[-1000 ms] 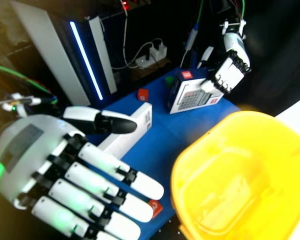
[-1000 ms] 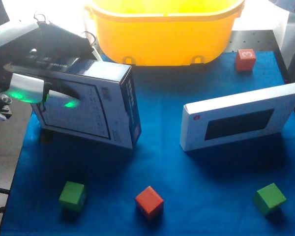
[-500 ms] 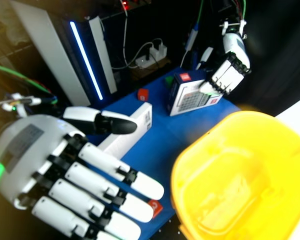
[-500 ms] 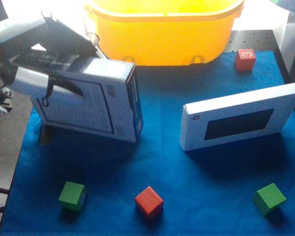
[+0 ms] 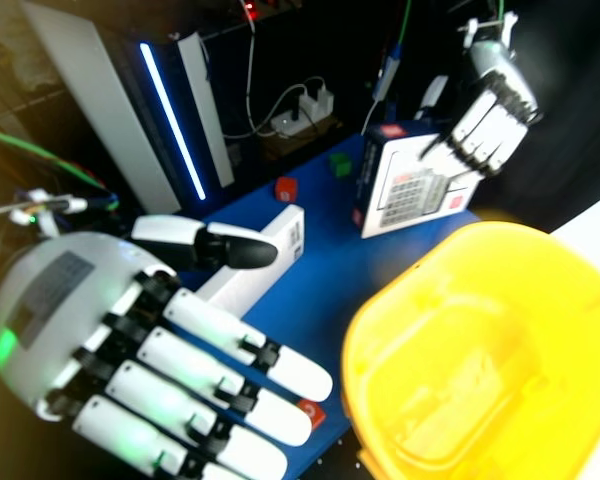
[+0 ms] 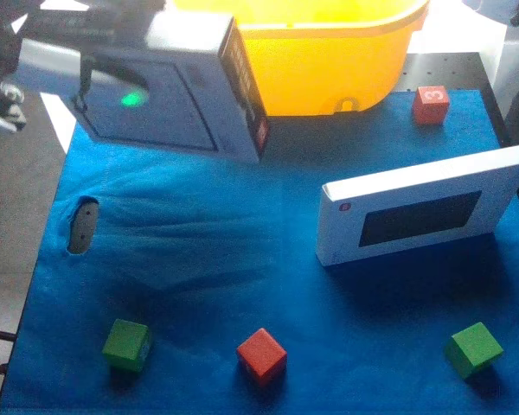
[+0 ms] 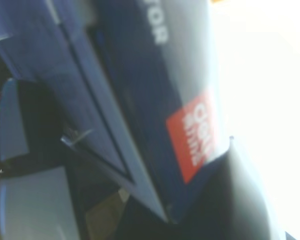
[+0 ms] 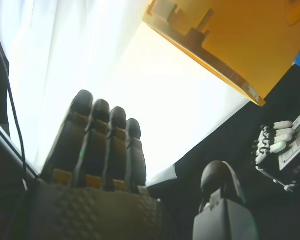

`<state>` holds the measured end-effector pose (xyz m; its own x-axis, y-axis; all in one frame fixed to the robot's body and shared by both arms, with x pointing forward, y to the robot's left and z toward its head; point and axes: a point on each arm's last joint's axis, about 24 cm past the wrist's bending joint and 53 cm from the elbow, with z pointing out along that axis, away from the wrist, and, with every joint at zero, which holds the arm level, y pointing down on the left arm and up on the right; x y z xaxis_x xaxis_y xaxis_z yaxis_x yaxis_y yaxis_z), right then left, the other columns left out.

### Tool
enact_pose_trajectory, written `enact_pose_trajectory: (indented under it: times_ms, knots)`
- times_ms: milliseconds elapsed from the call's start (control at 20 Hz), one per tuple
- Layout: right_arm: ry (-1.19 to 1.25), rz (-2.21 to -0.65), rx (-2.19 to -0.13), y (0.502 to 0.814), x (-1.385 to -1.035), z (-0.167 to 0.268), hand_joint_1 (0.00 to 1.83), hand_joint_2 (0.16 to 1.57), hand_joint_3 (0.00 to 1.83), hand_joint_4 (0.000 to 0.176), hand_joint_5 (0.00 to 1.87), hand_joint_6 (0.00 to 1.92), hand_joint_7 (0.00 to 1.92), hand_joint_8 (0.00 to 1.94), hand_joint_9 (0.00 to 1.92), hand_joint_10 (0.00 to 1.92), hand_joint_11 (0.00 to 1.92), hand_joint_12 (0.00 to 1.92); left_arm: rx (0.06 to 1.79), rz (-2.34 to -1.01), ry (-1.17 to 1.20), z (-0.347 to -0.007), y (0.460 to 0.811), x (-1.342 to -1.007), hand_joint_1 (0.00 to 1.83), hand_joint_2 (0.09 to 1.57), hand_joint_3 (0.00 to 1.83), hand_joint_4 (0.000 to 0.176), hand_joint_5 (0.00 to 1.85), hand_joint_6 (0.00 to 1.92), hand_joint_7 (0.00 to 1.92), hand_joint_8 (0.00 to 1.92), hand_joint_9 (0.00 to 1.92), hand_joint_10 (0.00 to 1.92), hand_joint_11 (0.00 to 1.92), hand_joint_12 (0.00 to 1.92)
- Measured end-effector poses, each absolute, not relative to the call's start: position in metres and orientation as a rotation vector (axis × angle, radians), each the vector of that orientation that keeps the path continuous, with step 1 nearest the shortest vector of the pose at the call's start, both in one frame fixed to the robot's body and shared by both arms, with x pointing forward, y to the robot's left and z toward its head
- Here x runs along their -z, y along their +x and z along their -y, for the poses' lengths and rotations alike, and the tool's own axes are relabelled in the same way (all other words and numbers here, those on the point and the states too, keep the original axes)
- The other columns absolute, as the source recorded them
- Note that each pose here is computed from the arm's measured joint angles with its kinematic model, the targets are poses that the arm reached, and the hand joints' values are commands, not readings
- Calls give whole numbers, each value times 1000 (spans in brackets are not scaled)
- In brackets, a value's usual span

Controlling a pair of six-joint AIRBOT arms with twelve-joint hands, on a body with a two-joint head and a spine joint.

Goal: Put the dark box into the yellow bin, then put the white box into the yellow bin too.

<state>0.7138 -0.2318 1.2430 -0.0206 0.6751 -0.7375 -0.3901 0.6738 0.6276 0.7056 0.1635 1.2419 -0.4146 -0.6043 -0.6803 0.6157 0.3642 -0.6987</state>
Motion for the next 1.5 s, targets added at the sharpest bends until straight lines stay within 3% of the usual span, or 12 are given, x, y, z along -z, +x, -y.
enact_pose_trajectory:
  times_ms: [100,200,400,750,1050,1150,1250,1300,1350,1400,1450,1500]
  knots:
    - [265,-1345,-865,714,-1242,231,194,1039,5,0,283,0,349,2,325,2,314,55,1336,-1455,22,-164,709,-1254,1404,1006,3,0,1171,663,1314,232,1151,847,1003,981]
    - [267,-1345,-865,715,-1242,231,187,1028,0,0,273,0,354,3,334,5,319,57,1333,-1424,17,-167,713,-1267,1399,1019,0,0,1167,671,1267,399,1064,912,751,1005]
    - [263,-1345,-865,715,-1242,230,184,1023,0,0,266,0,359,4,338,5,314,56,1322,-1366,37,-167,719,-1297,1397,1032,0,0,1134,710,1172,523,1085,955,948,1047]
    - [264,-1347,-869,715,-1241,228,142,1023,0,0,244,2,345,4,369,9,319,64,1278,-1310,97,-164,722,-1334,1388,1065,0,0,1064,831,1080,713,993,1080,853,1187]
    - [260,-1352,-881,716,-1236,221,155,1013,0,0,298,15,410,18,399,14,349,80,1232,-1272,43,-187,736,-1349,1397,1035,0,0,1134,692,1190,574,1030,994,722,1033]
    - [256,-1359,-897,716,-1232,212,175,984,0,0,288,2,405,5,379,2,326,69,1212,-1264,37,-190,740,-1350,1407,997,1,0,1189,610,1308,266,1200,763,1034,785]
    - [244,-1366,-912,716,-1228,202,174,975,0,0,285,2,410,6,375,1,315,64,1217,-1254,18,-190,746,-1350,1405,1008,0,0,1131,716,1285,283,1221,733,1079,715]
    - [239,-1370,-920,715,-1225,197,178,969,0,0,294,5,415,6,384,4,320,66,1218,-1255,19,-186,749,-1349,1290,1002,0,0,1373,149,1210,746,1234,562,883,1262]
    - [228,-1372,-926,716,-1223,192,190,973,0,0,296,4,404,1,368,0,304,59,1225,-1260,24,-179,751,-1346,1287,1007,0,0,1418,47,1161,858,1168,715,798,1434]
    - [232,-1374,-940,716,-1222,189,193,969,0,0,308,8,418,6,377,5,318,65,1230,-1262,26,-174,751,-1345,1384,993,0,0,1405,24,1232,587,1178,902,900,1227]
    - [233,-1374,-949,716,-1221,187,193,969,0,0,308,8,418,6,377,5,318,65,1235,-1264,28,-171,751,-1344,1384,993,0,0,1405,24,1232,587,1178,902,900,1227]
    - [231,-1375,-961,717,-1220,184,197,977,0,0,311,8,417,5,384,8,331,71,1237,-1265,30,-169,752,-1344,1407,975,2,0,1412,20,1342,318,1232,842,987,1048]
